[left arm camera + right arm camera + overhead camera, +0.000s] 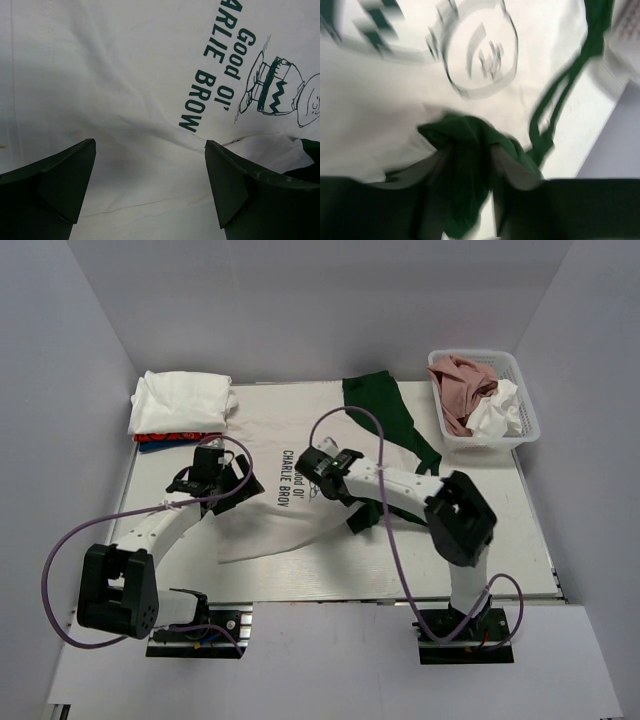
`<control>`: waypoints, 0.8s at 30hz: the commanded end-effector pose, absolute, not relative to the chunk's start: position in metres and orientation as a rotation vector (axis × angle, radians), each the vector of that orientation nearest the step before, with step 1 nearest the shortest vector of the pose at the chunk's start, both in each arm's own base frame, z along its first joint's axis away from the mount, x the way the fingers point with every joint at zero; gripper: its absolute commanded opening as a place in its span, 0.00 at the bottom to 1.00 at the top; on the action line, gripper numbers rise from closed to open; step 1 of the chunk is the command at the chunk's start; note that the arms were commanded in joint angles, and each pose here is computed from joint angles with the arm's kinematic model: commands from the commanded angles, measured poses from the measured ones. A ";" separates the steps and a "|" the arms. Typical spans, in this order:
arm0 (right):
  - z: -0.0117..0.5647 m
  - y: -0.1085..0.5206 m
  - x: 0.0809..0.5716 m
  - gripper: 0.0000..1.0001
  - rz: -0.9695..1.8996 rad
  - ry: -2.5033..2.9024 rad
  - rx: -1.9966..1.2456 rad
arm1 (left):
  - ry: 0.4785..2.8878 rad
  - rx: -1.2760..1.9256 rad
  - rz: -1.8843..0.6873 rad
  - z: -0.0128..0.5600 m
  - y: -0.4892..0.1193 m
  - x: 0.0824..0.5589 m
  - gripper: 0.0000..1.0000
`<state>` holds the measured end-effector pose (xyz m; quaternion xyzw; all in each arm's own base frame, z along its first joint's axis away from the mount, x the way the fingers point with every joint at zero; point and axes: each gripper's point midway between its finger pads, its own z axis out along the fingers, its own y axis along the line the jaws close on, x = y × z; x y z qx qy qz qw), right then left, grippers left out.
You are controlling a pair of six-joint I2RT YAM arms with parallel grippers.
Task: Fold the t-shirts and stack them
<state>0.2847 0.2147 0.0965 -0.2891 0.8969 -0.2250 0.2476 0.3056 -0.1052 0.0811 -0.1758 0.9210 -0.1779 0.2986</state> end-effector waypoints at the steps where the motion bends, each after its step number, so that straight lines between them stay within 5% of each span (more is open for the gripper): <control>1: 0.104 0.257 0.341 0.43 -0.547 2.296 -0.826 | 2.418 -0.469 -0.433 0.093 -0.101 0.315 1.00; 10: 0.104 0.248 0.281 0.62 -0.088 2.467 -0.659 | 2.462 -0.504 -0.417 0.076 -0.099 0.307 1.00; 16: 0.093 0.225 0.237 0.89 0.188 2.399 -0.602 | 2.482 -0.542 -0.432 0.065 -0.100 0.299 1.00; 24: 0.079 0.226 0.277 0.86 0.052 2.336 -0.533 | 2.503 -0.582 -0.417 0.056 -0.099 0.295 1.00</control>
